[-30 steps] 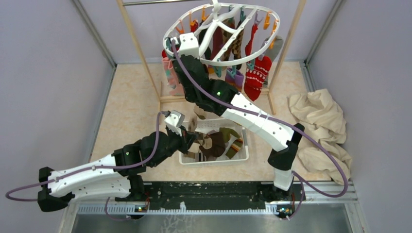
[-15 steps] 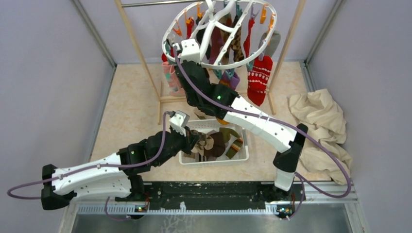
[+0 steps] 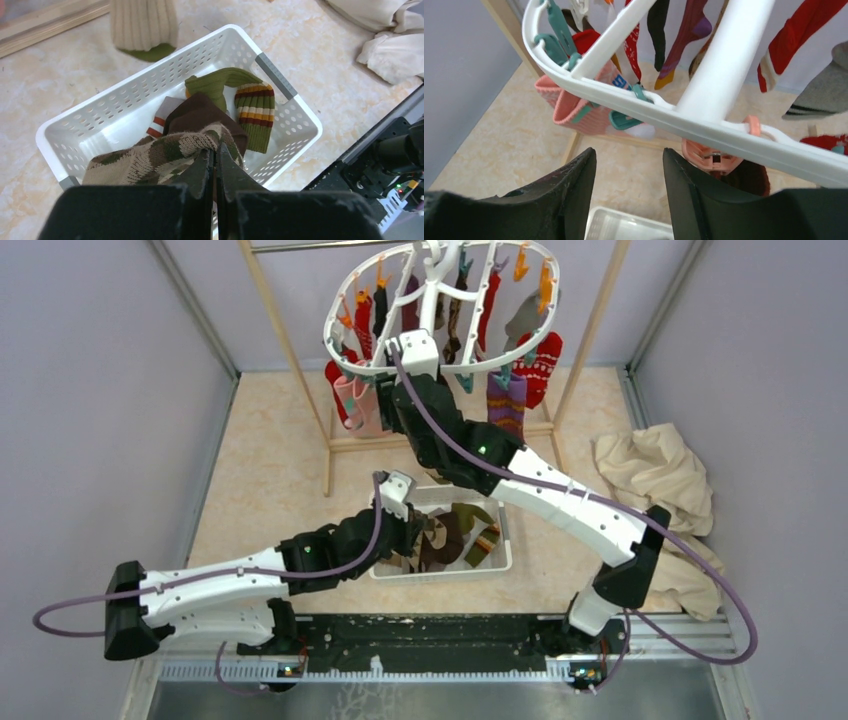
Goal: Remove the socks clipped to the hanger
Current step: Place the sock in the bin.
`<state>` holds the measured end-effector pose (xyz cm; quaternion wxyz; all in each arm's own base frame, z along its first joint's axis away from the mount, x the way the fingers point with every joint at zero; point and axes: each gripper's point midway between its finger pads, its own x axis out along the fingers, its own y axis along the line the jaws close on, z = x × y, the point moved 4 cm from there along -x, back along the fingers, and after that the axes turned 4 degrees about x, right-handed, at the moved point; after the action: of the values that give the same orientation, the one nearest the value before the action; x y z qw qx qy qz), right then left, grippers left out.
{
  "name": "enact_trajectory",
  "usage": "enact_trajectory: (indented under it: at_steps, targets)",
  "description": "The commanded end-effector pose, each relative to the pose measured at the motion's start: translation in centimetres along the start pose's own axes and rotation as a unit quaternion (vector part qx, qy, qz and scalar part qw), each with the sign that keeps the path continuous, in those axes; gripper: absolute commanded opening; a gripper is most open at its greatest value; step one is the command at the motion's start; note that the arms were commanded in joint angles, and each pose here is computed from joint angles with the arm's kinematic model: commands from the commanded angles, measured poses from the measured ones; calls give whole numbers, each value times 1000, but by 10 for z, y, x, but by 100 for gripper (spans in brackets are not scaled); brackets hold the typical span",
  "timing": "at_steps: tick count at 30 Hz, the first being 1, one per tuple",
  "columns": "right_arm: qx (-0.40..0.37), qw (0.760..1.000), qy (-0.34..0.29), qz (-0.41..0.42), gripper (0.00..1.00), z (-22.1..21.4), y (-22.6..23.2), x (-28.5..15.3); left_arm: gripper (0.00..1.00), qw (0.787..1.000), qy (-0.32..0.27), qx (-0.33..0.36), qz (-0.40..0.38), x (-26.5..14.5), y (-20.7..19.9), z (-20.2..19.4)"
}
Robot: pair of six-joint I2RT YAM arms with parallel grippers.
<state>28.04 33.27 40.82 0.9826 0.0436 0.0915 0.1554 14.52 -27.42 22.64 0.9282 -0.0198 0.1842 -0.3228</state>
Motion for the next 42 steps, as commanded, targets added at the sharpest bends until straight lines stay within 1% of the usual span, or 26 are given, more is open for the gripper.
enact_trajectory:
  at_steps: [1, 4, 11, 12, 13, 19, 23, 24, 25, 28, 29, 30, 34, 38, 42]
  targets:
    - [40, 999, -24, 27, 53, 27, -13, -23, 2, 1000, -4, 2, 17, 10, 1, -3]
    - [43, 998, -19, 40, 55, 26, -17, -31, 6, 1000, 9, 2, 25, 18, 4, -11]
    - [52, 996, 0, 73, 61, 18, -25, -52, 27, 998, 40, 0, 39, 34, 15, -32]
    - [55, 995, 2, 78, 65, 18, -26, -55, 30, 998, 45, 0, 40, 36, 17, -36]
    - [57, 995, 4, 81, 66, 16, -28, -58, 33, 998, 49, -1, 42, 38, 19, -39]
    - [65, 993, 9, 93, 67, 12, -39, -75, 43, 996, 65, -4, 59, 47, 34, -54]
    - [68, 991, 15, 111, 69, 7, -42, -85, 60, 995, 77, -5, 67, 52, 43, -62]
    - [69, 991, 17, 114, 70, 6, -43, -87, 68, 994, 79, -4, 70, 52, 44, -63]
    - [70, 991, 20, 116, 70, 4, -44, -89, 74, 994, 81, -4, 72, 53, 46, -64]
    - [70, 989, 30, 126, 71, -3, -44, -92, 87, 993, 85, 0, 77, 53, 48, -64]
    - [72, 988, 34, 130, 71, -6, -43, -93, 97, 993, 86, 0, 78, 52, 47, -63]
    - [72, 988, 37, 135, 71, -9, -42, -93, 99, 993, 87, 1, 79, 51, 48, -61]
    - [68, 985, 52, 149, 71, -22, -35, -89, 99, 992, 93, 0, 90, 43, 49, -50]
    - [60, 985, 58, 154, 71, -29, -28, -81, 99, 991, 77, -11, 108, 26, 54, -29]
    - [56, 981, 54, 178, 71, -26, -13, -73, 99, 988, 58, -19, 139, 8, 66, -14]
